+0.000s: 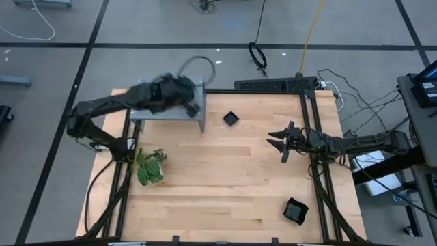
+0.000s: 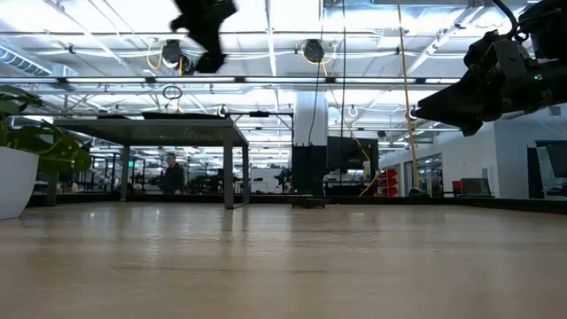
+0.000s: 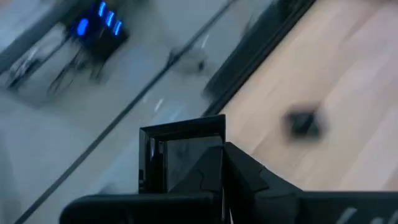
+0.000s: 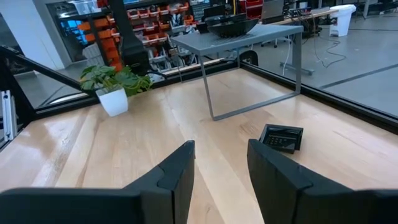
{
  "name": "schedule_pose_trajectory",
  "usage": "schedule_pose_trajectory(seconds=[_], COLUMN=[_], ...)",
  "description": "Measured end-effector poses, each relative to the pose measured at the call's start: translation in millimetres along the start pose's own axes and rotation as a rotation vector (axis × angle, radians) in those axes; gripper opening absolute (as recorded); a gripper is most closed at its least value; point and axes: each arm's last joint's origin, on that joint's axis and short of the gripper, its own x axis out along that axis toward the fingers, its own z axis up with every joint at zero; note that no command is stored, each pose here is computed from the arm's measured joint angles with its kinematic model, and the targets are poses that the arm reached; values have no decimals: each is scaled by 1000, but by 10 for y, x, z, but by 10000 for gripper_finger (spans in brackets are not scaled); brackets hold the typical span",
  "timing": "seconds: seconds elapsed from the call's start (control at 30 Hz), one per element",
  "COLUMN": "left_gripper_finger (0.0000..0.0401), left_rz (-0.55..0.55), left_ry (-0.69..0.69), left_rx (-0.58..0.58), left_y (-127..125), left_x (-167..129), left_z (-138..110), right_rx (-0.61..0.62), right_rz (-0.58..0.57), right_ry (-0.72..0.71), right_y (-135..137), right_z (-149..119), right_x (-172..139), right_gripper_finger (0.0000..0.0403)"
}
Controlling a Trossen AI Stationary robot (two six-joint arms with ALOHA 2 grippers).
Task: Pick & Place Mini shaped plates
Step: Stack the square plate on top of the square plate on the shelf
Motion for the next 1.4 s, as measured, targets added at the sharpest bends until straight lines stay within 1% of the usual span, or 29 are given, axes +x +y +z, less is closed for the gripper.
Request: schedule_pose_trajectory(seconds=[0.13, 0.2, 0.27, 0.43, 0.53, 0.6, 0.8, 0.93, 1.03, 1.13, 1.3, 1.4], left_gripper_finger=[11, 5, 5, 15, 7, 5, 16, 5, 11, 18, 5, 12], left_rz=[91, 131, 180, 275, 308, 319, 334, 337, 314, 292, 301, 311], left_ry=[72, 127, 167, 317, 396, 439, 543, 589, 594, 576, 540, 528], left_rx=[-47, -54, -108, -197, -204, -196, -178, -196, -218, -235, -252, -276], left_y=[425, 581, 761, 1045, 1142, 1170, 1194, 1153, 1113, 1094, 1099, 1119], left_x=[-87, -124, -161, -197, -198, -169, -20, 126, 215, 262, 286, 297], left_z=[-90, -160, -220, -402, -486, -547, -736, -882, -947, -956, -928, -922], right_rx=[-1, -1, 0, 0, 0, 0, -1, -1, -1, -1, -1, -1], right_rz=[-1, -1, -1, 0, 0, -1, -1, -1, -1, -1, -1, -1], right_ry=[2, 4, 1, 1, 1, 1, 2, 2, 2, 2, 2, 2], right_y=[0, 0, 0, 0, 0, 0, 0, 0, 0, 0, 0, 0], right_z=[-3, -4, -1, -2, -2, -2, -2, -2, -2, -2, -2, -2], right_x=[2, 2, 2, 2, 2, 2, 2, 2, 2, 2, 2, 2], right_gripper_finger=[134, 134, 134, 134, 134, 134, 134, 134, 134, 134, 134, 134])
